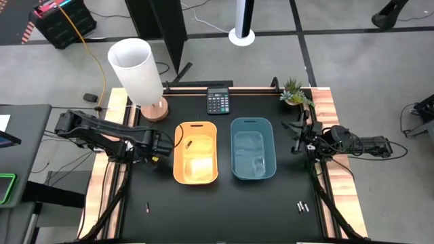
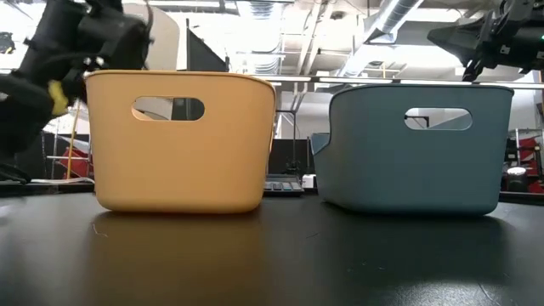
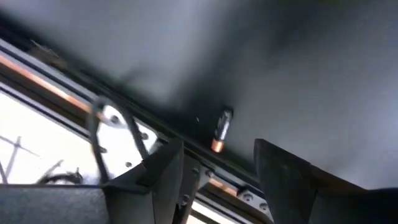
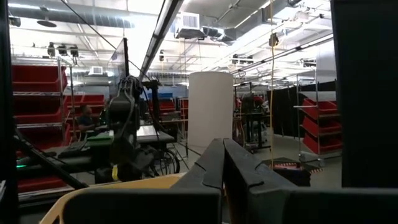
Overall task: Sort batteries
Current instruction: Put the bottom black battery into the yellow bin
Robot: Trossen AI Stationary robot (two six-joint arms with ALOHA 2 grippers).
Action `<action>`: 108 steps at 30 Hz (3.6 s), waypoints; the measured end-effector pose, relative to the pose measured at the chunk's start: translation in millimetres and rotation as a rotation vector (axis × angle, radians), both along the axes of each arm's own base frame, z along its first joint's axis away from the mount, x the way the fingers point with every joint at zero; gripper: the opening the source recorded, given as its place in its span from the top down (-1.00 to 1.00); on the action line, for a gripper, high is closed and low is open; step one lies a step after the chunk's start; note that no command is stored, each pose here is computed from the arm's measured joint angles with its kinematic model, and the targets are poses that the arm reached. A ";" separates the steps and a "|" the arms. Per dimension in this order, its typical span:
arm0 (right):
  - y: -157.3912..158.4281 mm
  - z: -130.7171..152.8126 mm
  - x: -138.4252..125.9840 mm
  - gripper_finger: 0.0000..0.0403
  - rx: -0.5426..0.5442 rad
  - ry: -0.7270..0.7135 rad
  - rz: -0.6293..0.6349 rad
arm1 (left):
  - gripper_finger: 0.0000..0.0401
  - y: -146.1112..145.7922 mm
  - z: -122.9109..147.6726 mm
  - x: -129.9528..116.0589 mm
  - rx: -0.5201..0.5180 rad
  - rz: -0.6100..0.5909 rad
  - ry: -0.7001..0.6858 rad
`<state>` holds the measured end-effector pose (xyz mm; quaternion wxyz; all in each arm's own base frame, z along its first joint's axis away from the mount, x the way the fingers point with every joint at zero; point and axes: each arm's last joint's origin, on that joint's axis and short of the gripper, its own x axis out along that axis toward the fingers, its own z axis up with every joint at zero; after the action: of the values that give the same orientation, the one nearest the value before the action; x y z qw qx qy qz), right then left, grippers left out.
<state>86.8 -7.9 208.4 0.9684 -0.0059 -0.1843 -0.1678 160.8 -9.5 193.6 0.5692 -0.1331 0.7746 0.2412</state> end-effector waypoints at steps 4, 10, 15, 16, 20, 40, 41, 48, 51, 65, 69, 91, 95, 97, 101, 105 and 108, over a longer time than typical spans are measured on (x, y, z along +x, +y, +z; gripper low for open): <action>0.0 0.0 0.0 0.88 0.000 0.000 0.000 | 0.11 -0.7 -4.0 5.8 -0.019 -0.011 -0.057; 0.0 0.0 0.0 0.88 0.000 0.000 0.000 | 0.19 -2.1 -18.4 -1.0 -0.078 0.010 -0.025; 0.0 0.0 0.0 0.88 0.000 0.000 0.001 | 0.21 -2.5 -26.9 -3.5 -0.088 0.046 -0.034; 0.0 0.0 0.0 0.88 0.000 0.000 0.001 | 0.21 -2.5 -27.0 -3.2 -0.085 0.056 -0.037; 0.0 0.0 0.0 0.88 0.000 0.000 0.001 | 0.21 -2.7 -26.0 -3.1 -0.088 0.145 -0.033; 0.1 -3.0 1.2 0.88 -0.017 0.039 -0.005 | 0.32 -105.5 63.7 15.7 -0.134 0.605 -0.236; 0.1 -3.6 1.4 0.88 -0.020 0.048 -0.007 | 0.35 -114.4 65.2 12.6 -0.139 0.653 -0.240; 0.1 -3.7 1.5 0.88 -0.039 0.056 -0.013 | 0.58 -168.0 49.3 11.1 -0.200 0.835 -0.234; 0.1 -4.1 1.6 0.88 -0.044 0.061 -0.015 | 0.65 -181.7 29.7 25.9 -0.208 0.840 -0.214; 0.1 -5.3 2.0 0.88 -0.059 0.080 -0.020 | 0.48 -204.8 -5.2 30.6 -0.164 0.808 -0.086; 0.1 -5.2 2.0 0.88 -0.059 0.080 -0.020 | 0.25 -201.2 -6.6 25.3 -0.094 0.821 -0.071; 0.1 -5.2 2.0 0.88 -0.058 0.079 -0.020 | 0.03 -193.2 -29.4 18.5 -0.042 0.875 -0.118; 0.1 -5.2 2.0 0.88 -0.062 0.080 -0.021 | 0.03 -192.8 -29.7 18.7 -0.039 0.865 -0.134; 0.1 -5.2 2.0 0.88 -0.062 0.081 -0.022 | 0.03 -193.3 -29.7 17.8 -0.037 0.858 -0.138; 0.1 -5.2 2.0 0.88 -0.064 0.082 -0.022 | 0.03 -192.5 -35.0 15.0 -0.039 0.852 -0.140; 0.1 -5.2 2.0 0.88 -0.065 0.081 -0.022 | 0.03 -191.2 -46.3 13.2 -0.091 0.852 -0.154; 0.1 -5.1 2.0 0.88 -0.065 0.081 -0.023 | 0.04 -190.0 -49.0 12.1 -0.095 0.852 -0.155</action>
<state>88.8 -7.8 203.3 0.9724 -0.0461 -0.1504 -0.1723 172.9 -199.5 144.6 0.4686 -0.4846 0.6158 0.4078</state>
